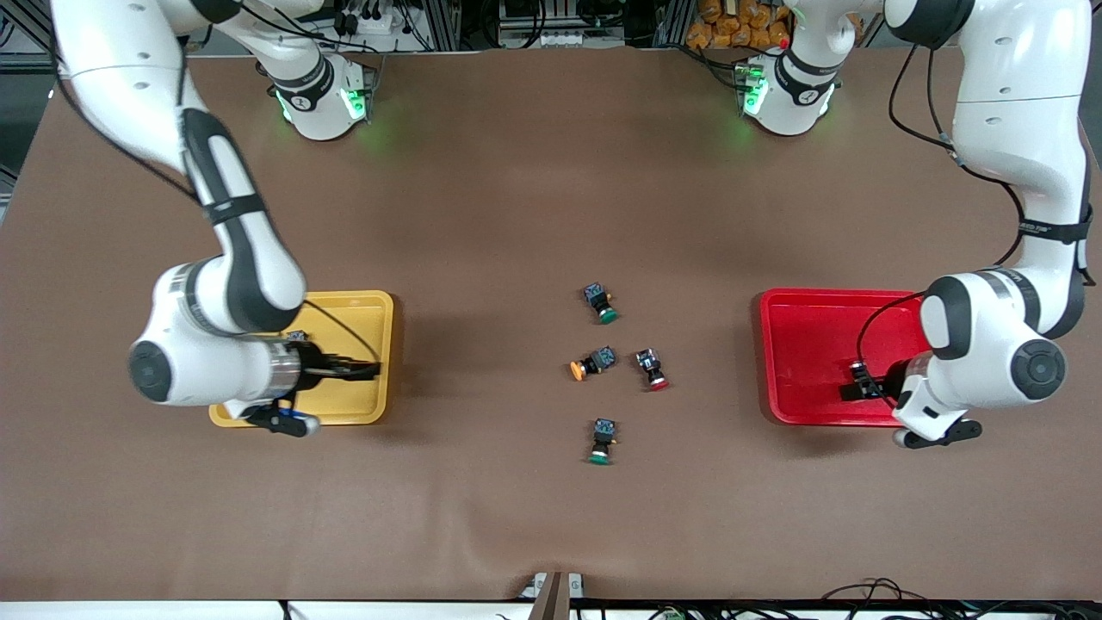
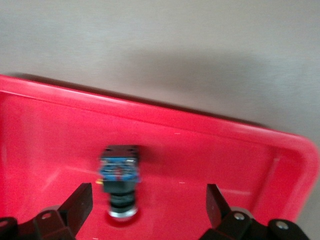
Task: Place red and yellow buttons in trays
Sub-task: 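Carry the red button into the red tray while the right gripper carries orange, then grasp another red button with the left gripper while the right gripper grasps orange, then place the red button in the red tray while the right gripper places orange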
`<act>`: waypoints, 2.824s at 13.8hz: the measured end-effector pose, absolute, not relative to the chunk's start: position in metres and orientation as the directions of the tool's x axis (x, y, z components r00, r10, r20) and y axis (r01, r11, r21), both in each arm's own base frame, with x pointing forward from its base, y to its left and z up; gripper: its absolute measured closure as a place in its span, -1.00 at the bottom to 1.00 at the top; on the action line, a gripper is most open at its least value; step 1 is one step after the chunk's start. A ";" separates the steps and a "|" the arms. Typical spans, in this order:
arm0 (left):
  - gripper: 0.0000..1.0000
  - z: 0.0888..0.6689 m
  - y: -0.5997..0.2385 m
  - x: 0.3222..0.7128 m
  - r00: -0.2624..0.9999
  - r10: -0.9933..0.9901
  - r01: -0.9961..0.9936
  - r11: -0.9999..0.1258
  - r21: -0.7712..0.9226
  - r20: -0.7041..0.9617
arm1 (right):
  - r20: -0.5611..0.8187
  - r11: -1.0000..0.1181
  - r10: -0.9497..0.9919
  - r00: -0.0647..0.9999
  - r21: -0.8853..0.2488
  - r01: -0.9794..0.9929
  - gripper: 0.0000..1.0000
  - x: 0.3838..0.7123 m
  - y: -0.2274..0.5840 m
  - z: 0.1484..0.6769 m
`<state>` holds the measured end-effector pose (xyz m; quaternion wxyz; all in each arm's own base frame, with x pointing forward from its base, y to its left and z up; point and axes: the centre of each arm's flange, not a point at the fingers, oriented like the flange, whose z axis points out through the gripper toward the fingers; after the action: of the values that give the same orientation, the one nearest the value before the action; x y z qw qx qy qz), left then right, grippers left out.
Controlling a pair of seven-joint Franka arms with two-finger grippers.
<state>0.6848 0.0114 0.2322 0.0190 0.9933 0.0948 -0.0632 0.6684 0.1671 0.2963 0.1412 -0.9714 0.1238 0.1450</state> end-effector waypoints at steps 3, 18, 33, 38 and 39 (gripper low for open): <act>-1.00 0.239 -0.059 0.686 0.961 0.250 0.253 -0.967 0.012 -0.119 | -0.358 -0.887 -0.326 0.875 -0.206 -0.414 -1.00 0.658 0.232 0.302; -1.00 0.222 -0.295 0.643 0.885 0.437 0.459 -0.877 0.145 -0.158 | -0.291 -0.629 -0.675 0.678 -0.254 -0.735 -1.00 0.618 0.449 0.241; 0.29 0.184 -0.316 0.631 0.887 0.437 0.455 -0.882 0.124 -0.148 | -0.282 -0.533 -0.748 0.601 -0.283 -0.797 -1.00 0.601 0.503 0.181; 0.32 0.192 -0.307 0.640 0.897 0.427 0.438 -0.892 0.110 -0.112 | -0.281 -0.535 -0.747 0.603 -0.284 -0.796 -0.53 0.598 0.510 0.169; 0.32 0.195 -0.302 0.643 0.903 0.418 0.426 -0.900 0.094 -0.097 | -0.278 -0.534 -0.748 0.603 -0.288 -0.795 -0.26 0.600 0.509 0.171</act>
<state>0.6429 -0.3019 0.1947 0.0566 0.9739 0.2166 -0.0373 0.5998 0.5095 0.1706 0.1953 -0.8736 0.4415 0.0607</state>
